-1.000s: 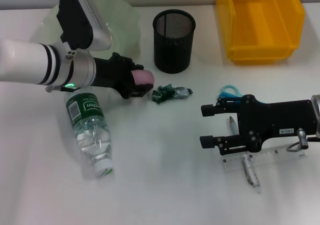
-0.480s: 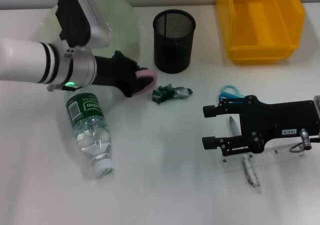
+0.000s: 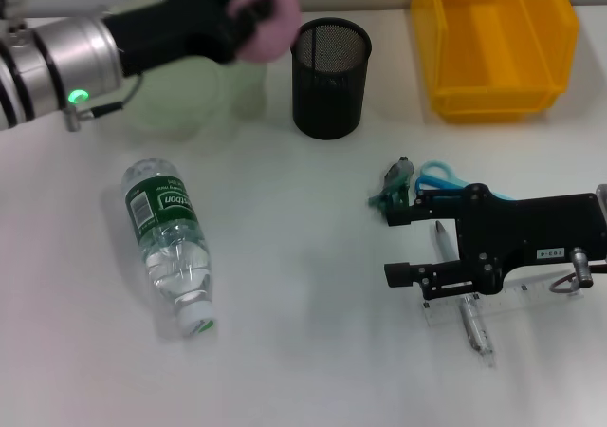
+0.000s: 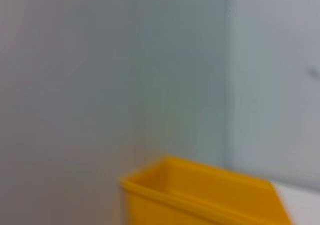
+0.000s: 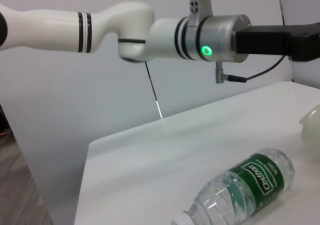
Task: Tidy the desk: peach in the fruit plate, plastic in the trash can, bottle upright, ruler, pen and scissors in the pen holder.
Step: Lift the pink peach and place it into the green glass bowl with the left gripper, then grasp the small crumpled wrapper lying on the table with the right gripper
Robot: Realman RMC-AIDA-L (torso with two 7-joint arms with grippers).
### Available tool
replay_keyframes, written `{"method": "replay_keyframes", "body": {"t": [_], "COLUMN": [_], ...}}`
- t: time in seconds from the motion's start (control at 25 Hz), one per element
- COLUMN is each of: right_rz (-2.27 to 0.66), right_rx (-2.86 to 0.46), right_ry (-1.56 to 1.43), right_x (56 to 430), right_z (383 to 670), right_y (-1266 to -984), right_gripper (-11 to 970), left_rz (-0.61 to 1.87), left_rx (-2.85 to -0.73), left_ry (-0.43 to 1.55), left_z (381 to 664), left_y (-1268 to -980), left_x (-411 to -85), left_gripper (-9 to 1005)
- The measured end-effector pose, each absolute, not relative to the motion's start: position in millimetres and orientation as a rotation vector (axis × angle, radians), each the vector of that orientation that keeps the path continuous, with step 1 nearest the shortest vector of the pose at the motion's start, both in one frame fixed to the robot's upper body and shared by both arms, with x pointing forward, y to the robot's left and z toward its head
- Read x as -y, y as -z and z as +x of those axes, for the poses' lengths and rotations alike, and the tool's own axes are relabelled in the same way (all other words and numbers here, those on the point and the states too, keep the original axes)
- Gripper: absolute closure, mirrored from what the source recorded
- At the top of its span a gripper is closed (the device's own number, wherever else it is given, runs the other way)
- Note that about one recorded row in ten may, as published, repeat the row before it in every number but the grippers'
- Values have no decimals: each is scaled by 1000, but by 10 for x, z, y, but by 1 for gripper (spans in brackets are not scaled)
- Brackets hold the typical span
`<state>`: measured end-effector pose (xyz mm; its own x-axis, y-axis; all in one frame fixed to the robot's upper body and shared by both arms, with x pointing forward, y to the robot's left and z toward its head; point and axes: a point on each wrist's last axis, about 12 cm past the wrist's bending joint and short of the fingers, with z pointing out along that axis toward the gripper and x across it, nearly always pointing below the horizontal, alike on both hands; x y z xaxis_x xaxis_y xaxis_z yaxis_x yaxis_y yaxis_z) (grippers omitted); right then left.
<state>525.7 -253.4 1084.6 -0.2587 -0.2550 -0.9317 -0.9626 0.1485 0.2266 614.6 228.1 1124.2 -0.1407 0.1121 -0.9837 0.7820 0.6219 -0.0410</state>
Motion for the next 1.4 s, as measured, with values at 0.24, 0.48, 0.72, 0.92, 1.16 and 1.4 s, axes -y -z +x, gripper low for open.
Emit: {"method": "replay_keyframes", "body": {"t": [0.24,0.48,0.72,0.92,1.16,1.4], "right_rz": [-1193,-1192,-1185,-1183,-1081,-986], "right_rx": [-1645,-1644,-1640,-1640,-1638,-1672], "right_ry": [-1171,-1175,-1171,-1169,-1162,-1254], "right_x": [2527,2520,2514,2516,2615,2890], "right_z": [5240,5241,5253,5257,5324,5433], "right_y": [-10851,-10855,-10860,-10863,-10952,-11282], "right_gripper": [195,195,195,196,196,196], "left_rz": [525,441,410,391,448,733], "left_rx": [-1742,-1848,-1880,-1885,-1773,-1571], "left_ry": [513,397,365,371,639,1071], "left_z": [6329,6415,6428,6412,6203,5633], "left_y": [-11048,-10895,-10844,-10828,-10922,-11085], "left_x": [-2469,-2512,-2538,-2561,-2539,-2617], "left_gripper": [872,919,674,570,399,211]}}
